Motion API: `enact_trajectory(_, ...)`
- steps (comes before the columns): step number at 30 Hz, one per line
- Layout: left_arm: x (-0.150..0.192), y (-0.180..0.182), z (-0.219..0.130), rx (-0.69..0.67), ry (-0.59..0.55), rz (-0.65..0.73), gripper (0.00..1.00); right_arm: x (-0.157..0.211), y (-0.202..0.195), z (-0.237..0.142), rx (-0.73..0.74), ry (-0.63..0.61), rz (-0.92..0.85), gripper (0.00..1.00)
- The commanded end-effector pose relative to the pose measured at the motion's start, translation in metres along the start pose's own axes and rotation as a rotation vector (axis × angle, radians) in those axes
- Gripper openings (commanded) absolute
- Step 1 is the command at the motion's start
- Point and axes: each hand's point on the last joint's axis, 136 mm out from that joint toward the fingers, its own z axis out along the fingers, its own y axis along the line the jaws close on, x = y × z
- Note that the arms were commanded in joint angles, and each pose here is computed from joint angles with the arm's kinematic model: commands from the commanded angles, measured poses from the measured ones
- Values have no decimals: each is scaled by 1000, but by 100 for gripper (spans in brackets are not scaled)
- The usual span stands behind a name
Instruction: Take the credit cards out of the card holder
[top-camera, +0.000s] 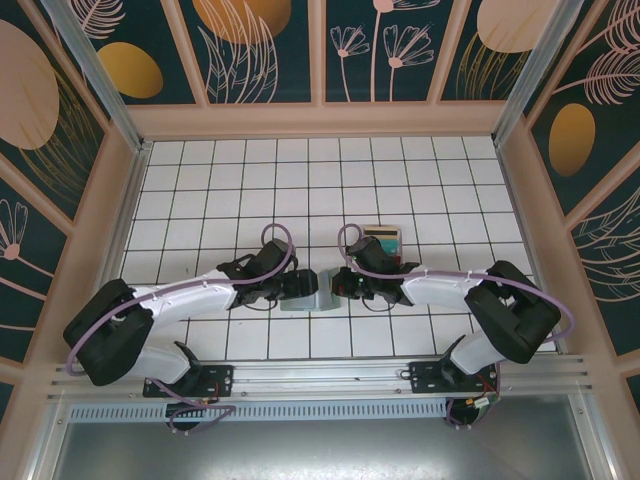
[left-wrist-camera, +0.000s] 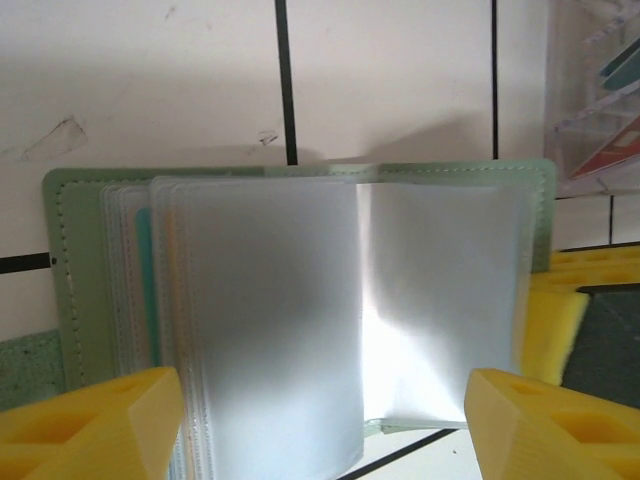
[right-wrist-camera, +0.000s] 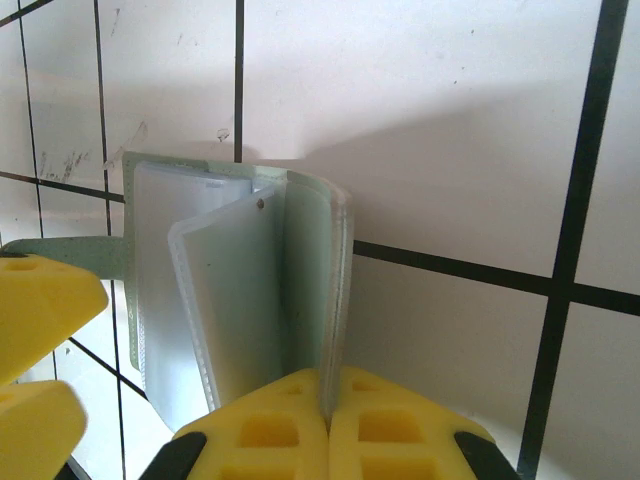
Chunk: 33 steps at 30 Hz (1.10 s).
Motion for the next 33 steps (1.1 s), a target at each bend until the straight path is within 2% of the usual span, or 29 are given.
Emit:
enact_trajectory(1,6,11,6,-35,21,-15,75,0,-2,1,-2,0,4,0)
enact_trajectory(11,12,9,14,-8,52,-15,75,1,-2,1,-6,2,6,0)
enact_trajectory(23,17,-13,18,120,84,-5,74,2,-2,3,-8,5,10,0)
enact_trajectory(33,12,-27,12,183,68,17,73,2,-3,4,-6,6,9,0)
